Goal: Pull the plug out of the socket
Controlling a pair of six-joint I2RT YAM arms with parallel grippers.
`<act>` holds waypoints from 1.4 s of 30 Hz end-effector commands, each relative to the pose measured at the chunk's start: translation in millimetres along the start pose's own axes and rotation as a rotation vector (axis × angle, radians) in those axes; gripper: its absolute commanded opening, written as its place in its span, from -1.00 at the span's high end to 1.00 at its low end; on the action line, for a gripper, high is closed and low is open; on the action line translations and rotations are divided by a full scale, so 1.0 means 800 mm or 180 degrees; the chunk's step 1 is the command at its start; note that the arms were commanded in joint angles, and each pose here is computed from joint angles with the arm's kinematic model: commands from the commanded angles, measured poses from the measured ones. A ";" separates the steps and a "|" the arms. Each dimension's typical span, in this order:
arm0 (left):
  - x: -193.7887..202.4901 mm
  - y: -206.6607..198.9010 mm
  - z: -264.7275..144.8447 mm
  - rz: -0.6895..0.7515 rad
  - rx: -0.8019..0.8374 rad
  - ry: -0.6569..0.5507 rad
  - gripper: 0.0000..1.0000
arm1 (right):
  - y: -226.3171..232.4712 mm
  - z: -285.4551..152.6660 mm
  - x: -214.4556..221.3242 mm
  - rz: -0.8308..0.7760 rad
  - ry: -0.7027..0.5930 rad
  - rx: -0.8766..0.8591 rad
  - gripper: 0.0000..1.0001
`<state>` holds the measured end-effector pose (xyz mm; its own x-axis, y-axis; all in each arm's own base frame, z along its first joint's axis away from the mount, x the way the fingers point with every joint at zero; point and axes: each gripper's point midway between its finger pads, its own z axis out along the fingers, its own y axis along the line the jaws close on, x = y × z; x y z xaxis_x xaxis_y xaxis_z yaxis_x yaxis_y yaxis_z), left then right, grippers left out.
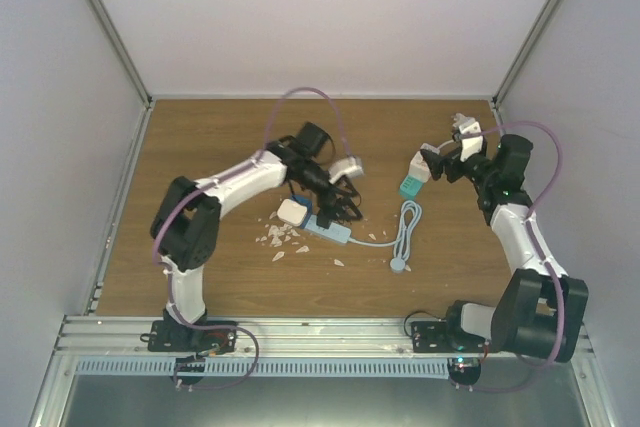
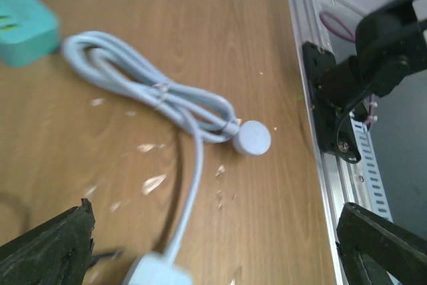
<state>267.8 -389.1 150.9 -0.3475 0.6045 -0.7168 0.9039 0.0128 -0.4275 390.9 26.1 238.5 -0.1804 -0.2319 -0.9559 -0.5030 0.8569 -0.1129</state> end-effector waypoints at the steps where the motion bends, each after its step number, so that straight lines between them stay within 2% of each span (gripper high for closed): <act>1: -0.015 -0.005 -0.090 0.0045 -0.0062 -0.0465 -0.98 | 0.046 0.017 -0.017 -0.0176 -0.0123 -0.0423 -0.99; 8: 0.001 0.004 -0.216 0.0060 -0.0648 -0.1026 -0.98 | 0.145 0.063 -0.006 -0.0303 0.0102 -0.1229 -0.99; 16: 0.062 0.015 -0.290 0.0086 -0.1516 -0.1309 -0.98 | 0.246 0.099 0.013 -0.0588 0.0199 -0.1525 -0.99; 23: 0.086 0.027 -0.314 0.0176 -0.2001 -0.1255 -0.98 | 0.319 0.120 0.042 -0.0845 0.0249 -0.1695 -0.99; 29: 0.102 0.017 -0.309 0.0548 -0.2152 -0.1158 -0.98 | 0.379 0.114 0.071 -0.1071 0.0265 -0.1901 -0.99; 42: 0.106 0.023 -0.306 0.0857 -0.2211 -0.1053 -0.98 | 0.413 0.137 0.095 -0.1158 0.0448 -0.1835 -0.99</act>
<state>312.5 -144.5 214.7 -0.1564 0.3549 -0.9217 0.8721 0.4877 0.0399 293.0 331.8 94.3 -0.0124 -0.5578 -0.8299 -0.9285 0.3146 -0.1976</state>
